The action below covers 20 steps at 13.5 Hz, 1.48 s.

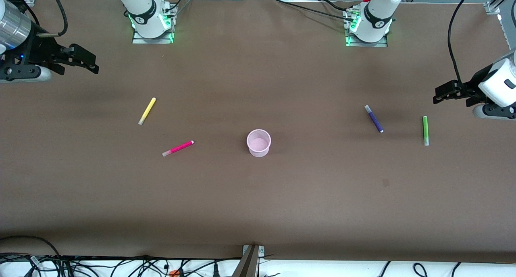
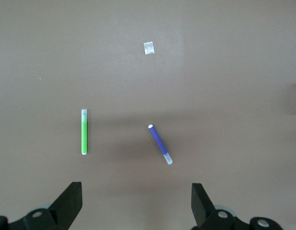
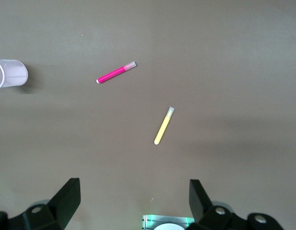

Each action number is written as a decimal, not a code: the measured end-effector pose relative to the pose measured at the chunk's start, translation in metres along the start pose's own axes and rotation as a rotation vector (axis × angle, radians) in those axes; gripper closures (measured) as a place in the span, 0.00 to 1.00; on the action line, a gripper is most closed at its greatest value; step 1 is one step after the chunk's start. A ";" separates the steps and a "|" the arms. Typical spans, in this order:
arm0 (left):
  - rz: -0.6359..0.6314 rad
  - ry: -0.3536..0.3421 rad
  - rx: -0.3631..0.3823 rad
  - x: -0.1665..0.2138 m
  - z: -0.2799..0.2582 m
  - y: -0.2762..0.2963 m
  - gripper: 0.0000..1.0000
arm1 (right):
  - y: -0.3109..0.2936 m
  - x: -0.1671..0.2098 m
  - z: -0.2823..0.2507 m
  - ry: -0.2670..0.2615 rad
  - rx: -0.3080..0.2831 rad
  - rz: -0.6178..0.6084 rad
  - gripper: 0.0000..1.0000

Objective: Organize pens into pink holder with both arms
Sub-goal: 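Reach the right gripper down toward the pink marker, then grasp the pink marker with the right gripper while the left gripper grasps the purple pen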

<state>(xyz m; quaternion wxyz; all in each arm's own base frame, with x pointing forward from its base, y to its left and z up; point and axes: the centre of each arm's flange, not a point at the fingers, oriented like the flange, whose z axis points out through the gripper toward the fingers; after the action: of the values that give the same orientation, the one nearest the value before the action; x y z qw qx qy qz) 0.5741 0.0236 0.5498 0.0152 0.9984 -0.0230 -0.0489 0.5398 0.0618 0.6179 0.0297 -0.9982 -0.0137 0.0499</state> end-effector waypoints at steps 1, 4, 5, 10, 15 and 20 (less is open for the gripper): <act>0.001 0.000 0.000 0.000 0.000 0.001 0.00 | -0.001 0.002 0.001 0.001 0.003 -0.004 0.00; 0.003 -0.001 0.000 0.000 0.000 0.001 0.00 | -0.003 0.006 0.007 -0.004 0.004 -0.008 0.00; 0.004 -0.001 0.000 0.000 0.000 0.001 0.00 | -0.003 0.009 0.014 -0.016 0.003 -0.008 0.00; -0.069 -0.047 -0.033 -0.001 0.011 -0.002 0.00 | -0.036 0.063 0.125 -0.093 -0.021 0.202 0.00; -0.238 -0.151 -0.086 0.021 0.095 -0.025 0.00 | -0.088 0.127 0.308 -0.124 0.026 0.513 0.01; -0.456 -0.166 -0.057 0.020 0.249 -0.013 0.00 | -0.100 0.144 0.395 -0.100 0.042 0.639 0.11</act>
<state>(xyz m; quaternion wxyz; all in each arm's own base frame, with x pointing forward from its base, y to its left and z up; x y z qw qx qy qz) 0.5704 0.0287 0.2996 0.0299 0.9695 0.2033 -0.1336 0.6404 0.1893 0.2170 0.0326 -0.9475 0.2998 0.1062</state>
